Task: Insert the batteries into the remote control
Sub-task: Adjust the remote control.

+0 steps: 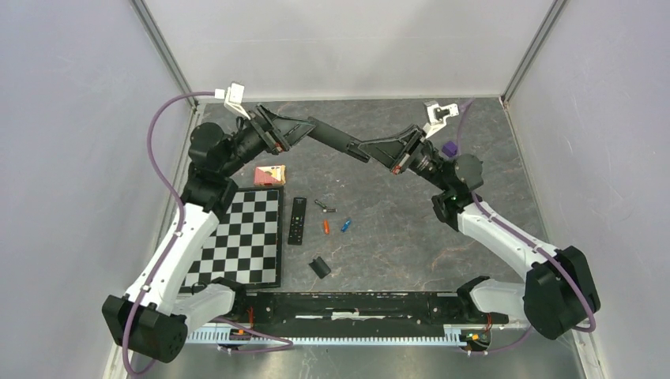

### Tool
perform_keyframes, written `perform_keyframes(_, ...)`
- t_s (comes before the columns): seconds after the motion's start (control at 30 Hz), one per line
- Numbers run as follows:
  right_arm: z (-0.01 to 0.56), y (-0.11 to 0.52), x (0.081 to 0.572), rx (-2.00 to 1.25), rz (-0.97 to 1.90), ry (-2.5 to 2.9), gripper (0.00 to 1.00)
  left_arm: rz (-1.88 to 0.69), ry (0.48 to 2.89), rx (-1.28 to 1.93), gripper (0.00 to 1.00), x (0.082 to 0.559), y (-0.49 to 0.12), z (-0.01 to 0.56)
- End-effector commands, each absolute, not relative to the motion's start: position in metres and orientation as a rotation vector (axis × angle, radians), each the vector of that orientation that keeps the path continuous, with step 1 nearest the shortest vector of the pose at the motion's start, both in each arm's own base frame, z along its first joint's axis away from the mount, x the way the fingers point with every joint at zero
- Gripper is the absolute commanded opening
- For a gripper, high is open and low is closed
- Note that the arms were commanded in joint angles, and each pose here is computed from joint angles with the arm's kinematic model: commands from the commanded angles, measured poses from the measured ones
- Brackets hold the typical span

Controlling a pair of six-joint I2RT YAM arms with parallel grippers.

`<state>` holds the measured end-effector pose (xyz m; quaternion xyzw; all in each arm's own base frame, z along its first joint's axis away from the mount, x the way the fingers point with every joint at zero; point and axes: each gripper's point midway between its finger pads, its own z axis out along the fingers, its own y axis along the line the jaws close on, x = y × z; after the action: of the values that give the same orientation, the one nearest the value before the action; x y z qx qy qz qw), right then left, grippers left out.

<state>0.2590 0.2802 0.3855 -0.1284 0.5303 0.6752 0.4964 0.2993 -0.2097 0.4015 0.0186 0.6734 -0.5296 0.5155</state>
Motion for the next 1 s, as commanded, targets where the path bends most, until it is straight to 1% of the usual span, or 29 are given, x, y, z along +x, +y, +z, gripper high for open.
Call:
perform_keyframes(0.0, 0.416, 0.267, 0.276, 0.008, 1.645, 1.178, 0.00, -1.544, 1.387, 0.017, 1.00, 0.276, -0.221, 0.456)
perform_keyframes(0.13, 0.407, 0.279, 0.283, 0.109, 1.650, 1.246, 0.00, -1.602, 1.317, 0.111, 1.00, 0.262, -0.235, 0.464)
perform_keyframes(0.2, 0.408, 0.285, 0.281, 0.111, 1.673, 1.244, 0.00, -1.597, 1.329, 0.096, 0.99, 0.264, -0.237, 0.460)
perform_keyframes(0.23, 0.409, 0.287, 0.279, 0.117, 1.692, 1.240, 0.00, -1.594, 1.339, 0.074, 0.97, 0.267, -0.237, 0.456)
perform_keyframes(0.3, 0.408, 0.290, 0.277, 0.147, 1.729, 1.241, 0.00, -1.599, 1.336, 0.047, 0.91, 0.269, -0.236, 0.454)
perform_keyframes(0.33, 0.408, 0.290, 0.276, 0.160, 1.742, 1.242, 0.00, -1.605, 1.332, 0.030, 0.84, 0.271, -0.235, 0.453)
perform_keyframes(0.43, 0.405, 0.292, 0.275, 0.187, 1.775, 1.256, 0.00, -1.611, 1.313, -0.006, 0.68, 0.273, -0.232, 0.454)
perform_keyframes(0.6, 0.401, 0.301, 0.270, 0.184, 1.826, 1.288, 0.00, -1.635, 1.322, -0.030, 0.66, 0.278, -0.234, 0.452)
perform_keyframes(0.77, 0.395, 0.307, 0.269, 0.182, 1.843, 1.310, 0.00, -1.633, 1.349, -0.071, 0.55, 0.288, -0.236, 0.445)
perform_keyframes(0.83, 0.394, 0.308, 0.268, 0.177, 1.844, 1.317, 0.00, -1.608, 1.367, -0.099, 0.53, 0.294, -0.235, 0.439)
perform_keyframes(0.87, 0.391, 0.309, 0.269, 0.180, 1.840, 1.328, 0.00, -1.598, 1.366, -0.111, 0.50, 0.296, -0.234, 0.438)
perform_keyframes(0.9, 0.390, 0.309, 0.269, 0.181, 1.837, 1.335, 0.00, -1.590, 1.368, -0.114, 0.44, 0.298, -0.234, 0.436)
perform_keyframes(0.93, 0.388, 0.309, 0.269, 0.179, 1.835, 1.343, 0.00, -1.582, 1.372, -0.114, 0.33, 0.299, -0.233, 0.434)
perform_keyframes(0.97, 0.385, 0.310, 0.269, 0.179, 1.828, 1.355, 0.00, -1.574, 1.379, -0.108, 0.20, 0.299, -0.234, 0.433)
